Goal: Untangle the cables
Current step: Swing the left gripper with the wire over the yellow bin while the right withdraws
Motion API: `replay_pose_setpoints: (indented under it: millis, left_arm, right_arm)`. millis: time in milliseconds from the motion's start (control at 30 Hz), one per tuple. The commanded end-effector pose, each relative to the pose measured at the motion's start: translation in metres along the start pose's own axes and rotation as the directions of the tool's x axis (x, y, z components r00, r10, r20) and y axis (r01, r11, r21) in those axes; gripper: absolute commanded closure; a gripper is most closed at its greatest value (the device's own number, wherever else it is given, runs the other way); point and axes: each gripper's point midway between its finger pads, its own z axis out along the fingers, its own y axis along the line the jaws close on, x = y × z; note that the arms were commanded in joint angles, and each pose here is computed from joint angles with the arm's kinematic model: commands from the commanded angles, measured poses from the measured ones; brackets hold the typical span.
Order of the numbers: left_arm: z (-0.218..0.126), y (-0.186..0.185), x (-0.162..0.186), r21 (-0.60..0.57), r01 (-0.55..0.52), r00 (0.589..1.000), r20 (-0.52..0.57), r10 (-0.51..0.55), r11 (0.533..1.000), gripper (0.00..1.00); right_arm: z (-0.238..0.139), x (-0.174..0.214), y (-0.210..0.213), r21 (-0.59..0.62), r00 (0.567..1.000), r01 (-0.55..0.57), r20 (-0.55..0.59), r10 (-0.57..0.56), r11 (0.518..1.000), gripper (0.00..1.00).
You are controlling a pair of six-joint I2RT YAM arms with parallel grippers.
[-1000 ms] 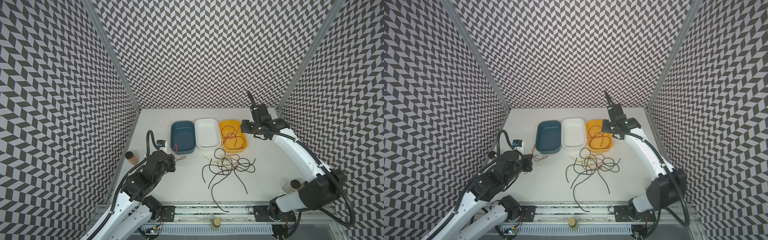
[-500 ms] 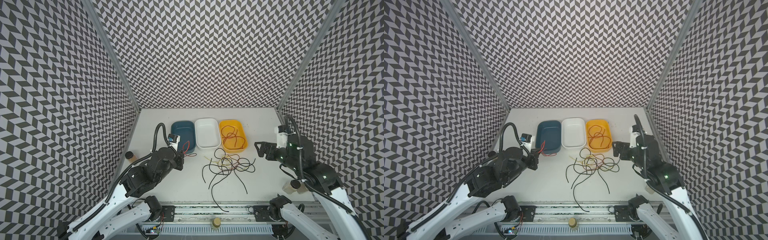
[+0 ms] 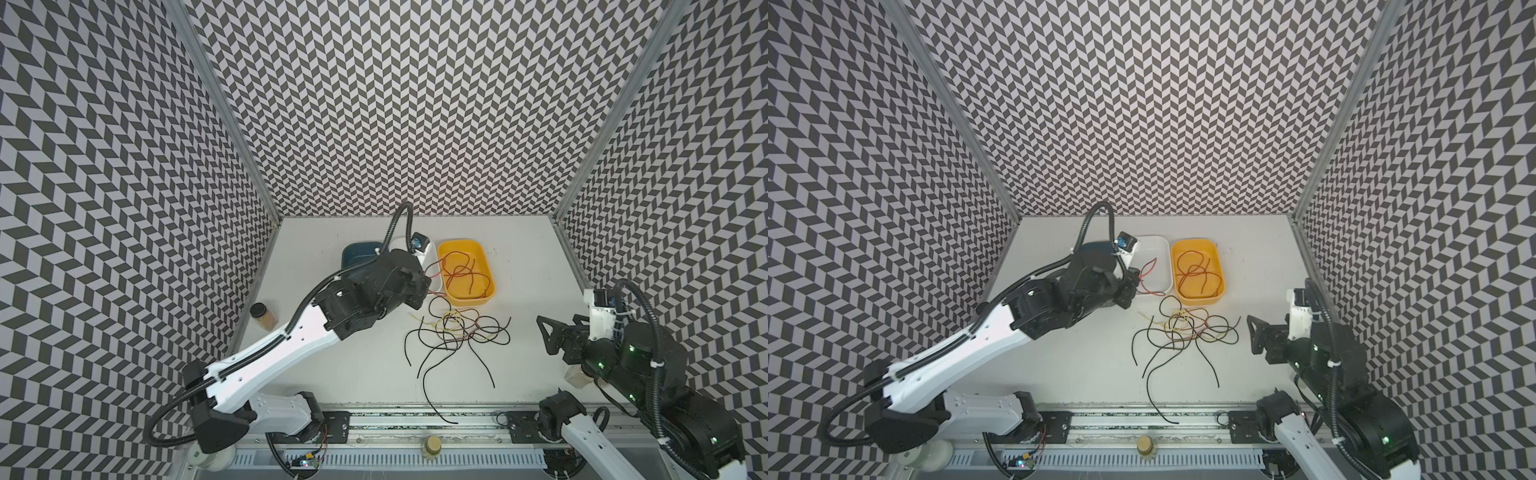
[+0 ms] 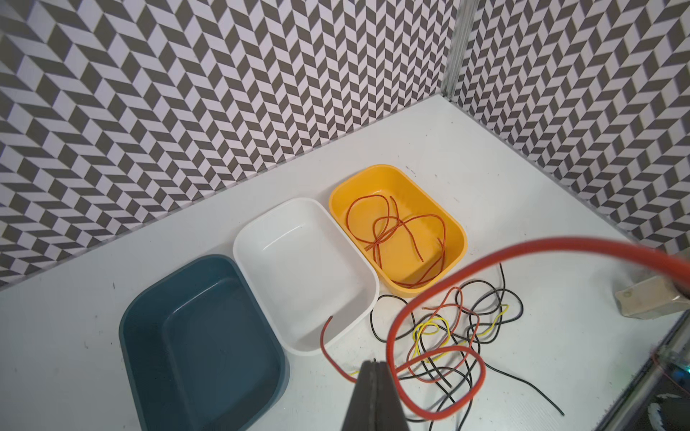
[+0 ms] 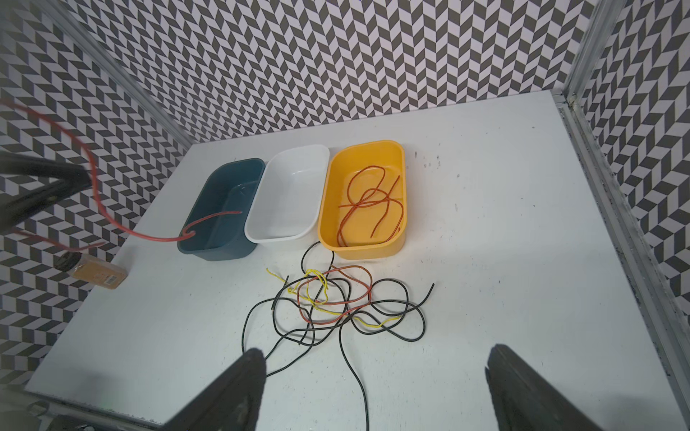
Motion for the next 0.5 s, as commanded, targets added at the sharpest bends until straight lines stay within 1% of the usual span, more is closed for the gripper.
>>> replay_pose_setpoints:
  millis: [0,67,267,467]
  left_arm:
    - [0.027,-0.008,-0.024,-0.017,-0.076,0.997,0.031,0.076,0.997,1.0]
    - [0.052,-0.016,-0.028,-0.012,-0.091,0.996,0.013,0.091,0.996,1.0]
    - [0.12,-0.032,-0.032,0.0,-0.085,0.996,-0.013,0.085,0.996,1.0]
    - [0.179,-0.024,-0.031,-0.001,-0.027,0.999,-0.027,0.027,1.0,1.0]
  right_arm:
    - [-0.005,0.003,-0.004,0.004,1.0,0.022,0.022,-0.022,1.0,0.08]
    - [-0.008,0.005,-0.004,-0.003,0.999,0.017,0.033,-0.017,1.0,0.08]
    - [-0.015,0.01,-0.003,-0.04,0.998,-0.014,0.066,0.017,0.999,0.09]
    - [-0.023,0.015,-0.007,-0.044,0.994,-0.024,0.109,0.029,0.999,0.09]
